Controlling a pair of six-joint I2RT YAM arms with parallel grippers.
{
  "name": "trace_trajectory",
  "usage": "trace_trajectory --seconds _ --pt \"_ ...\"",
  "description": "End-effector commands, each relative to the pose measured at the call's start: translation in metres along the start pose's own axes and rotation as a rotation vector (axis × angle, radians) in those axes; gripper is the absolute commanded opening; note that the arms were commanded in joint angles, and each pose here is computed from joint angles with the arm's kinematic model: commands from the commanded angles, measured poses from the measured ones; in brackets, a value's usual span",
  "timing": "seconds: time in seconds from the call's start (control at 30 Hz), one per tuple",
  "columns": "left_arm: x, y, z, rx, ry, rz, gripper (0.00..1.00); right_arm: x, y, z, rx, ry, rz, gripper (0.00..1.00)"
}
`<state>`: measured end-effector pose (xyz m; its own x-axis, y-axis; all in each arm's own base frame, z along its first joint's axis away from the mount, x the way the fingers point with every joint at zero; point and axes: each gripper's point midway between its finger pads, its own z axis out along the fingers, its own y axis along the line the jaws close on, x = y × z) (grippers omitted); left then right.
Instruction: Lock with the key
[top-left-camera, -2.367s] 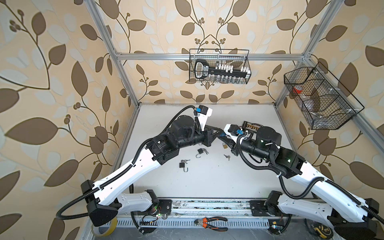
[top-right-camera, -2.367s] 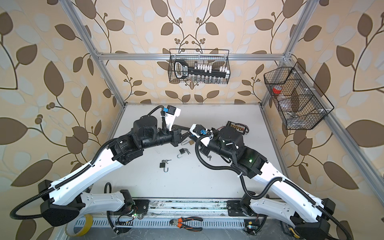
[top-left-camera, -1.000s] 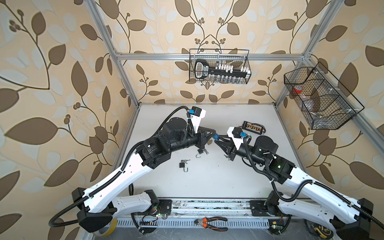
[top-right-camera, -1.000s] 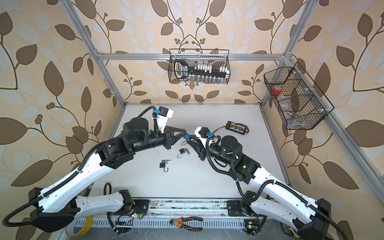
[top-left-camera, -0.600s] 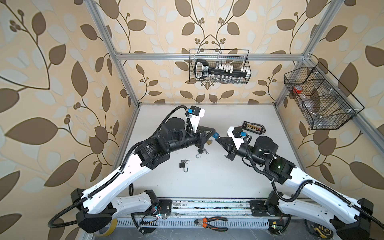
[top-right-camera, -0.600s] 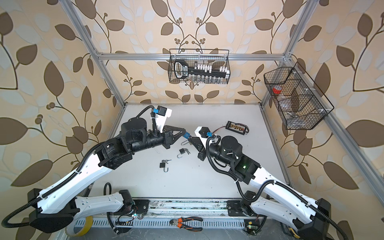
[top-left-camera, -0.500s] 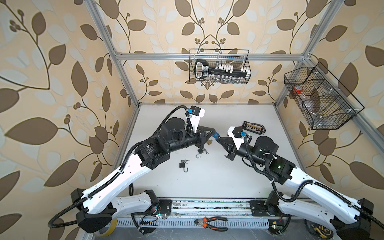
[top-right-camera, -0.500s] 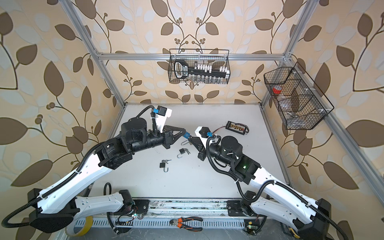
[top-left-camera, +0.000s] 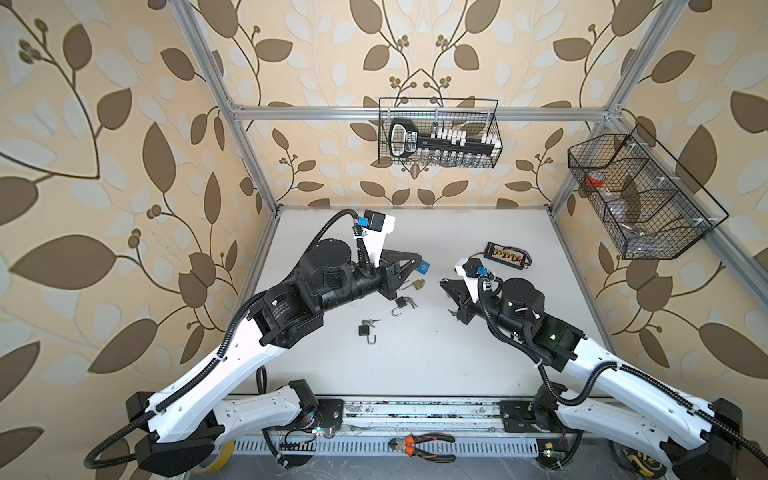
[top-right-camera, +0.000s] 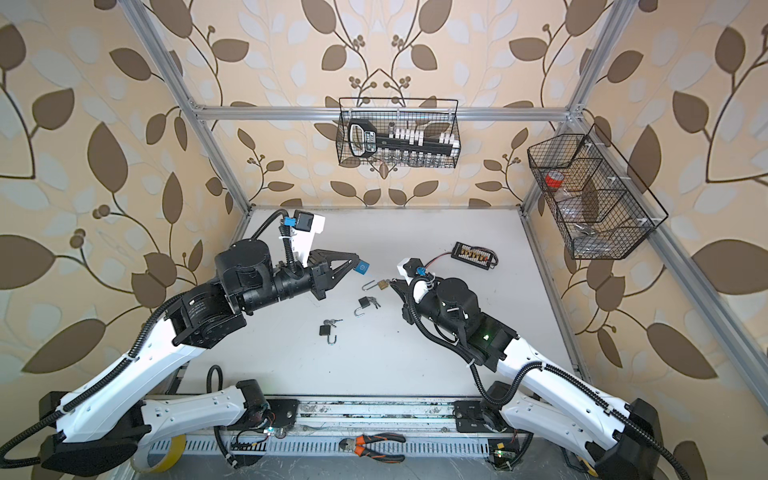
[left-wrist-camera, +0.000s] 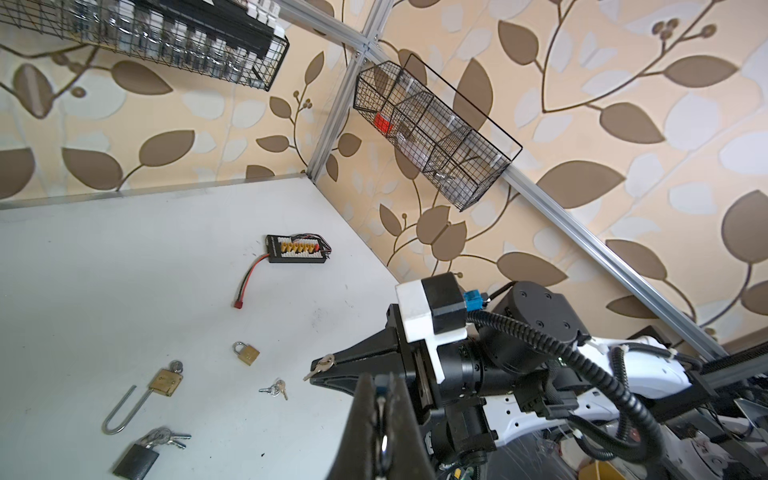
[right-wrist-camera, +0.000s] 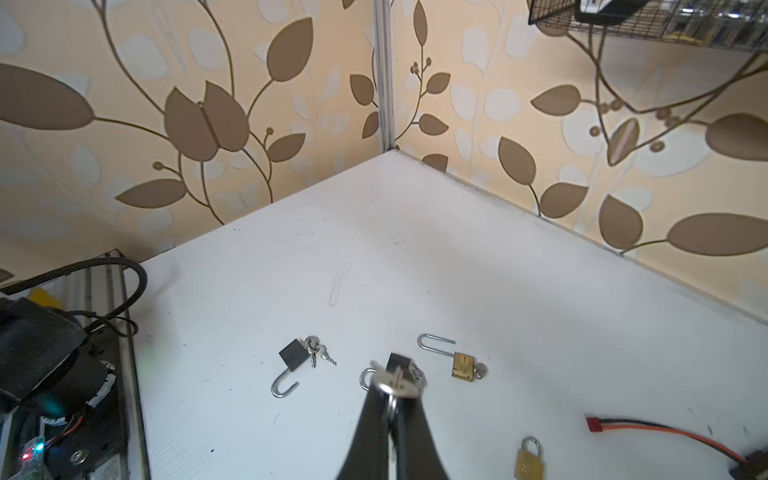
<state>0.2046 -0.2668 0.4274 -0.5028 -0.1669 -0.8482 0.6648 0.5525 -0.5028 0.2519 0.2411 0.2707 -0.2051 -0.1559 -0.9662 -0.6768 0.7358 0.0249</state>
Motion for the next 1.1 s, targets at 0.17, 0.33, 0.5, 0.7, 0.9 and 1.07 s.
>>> trace_trajectory --seconds 0.17,0.33,0.5,0.7,0.9,1.07 --pt "0.015 0.087 -0.021 -0.427 0.010 -0.045 0.00 0.093 -0.026 0.025 0.135 0.364 0.196 0.00" --pt "0.040 0.128 -0.029 -0.465 0.041 -0.219 0.00 0.136 -0.026 0.040 0.155 0.518 0.258 0.00" --pt "0.053 0.152 -0.035 -0.491 0.051 -0.314 0.00 0.167 -0.033 0.055 0.198 0.652 0.277 0.00" --pt "0.053 0.157 -0.037 -0.496 0.051 -0.330 0.00 0.192 -0.043 0.069 0.243 0.742 0.264 0.00" --pt "0.055 0.159 -0.038 -0.501 0.054 -0.336 0.00 0.216 -0.045 0.075 0.254 0.823 0.237 0.00" --pt "0.059 0.160 -0.039 -0.502 0.059 -0.344 0.00 0.222 -0.044 0.080 0.247 0.845 0.231 0.00"
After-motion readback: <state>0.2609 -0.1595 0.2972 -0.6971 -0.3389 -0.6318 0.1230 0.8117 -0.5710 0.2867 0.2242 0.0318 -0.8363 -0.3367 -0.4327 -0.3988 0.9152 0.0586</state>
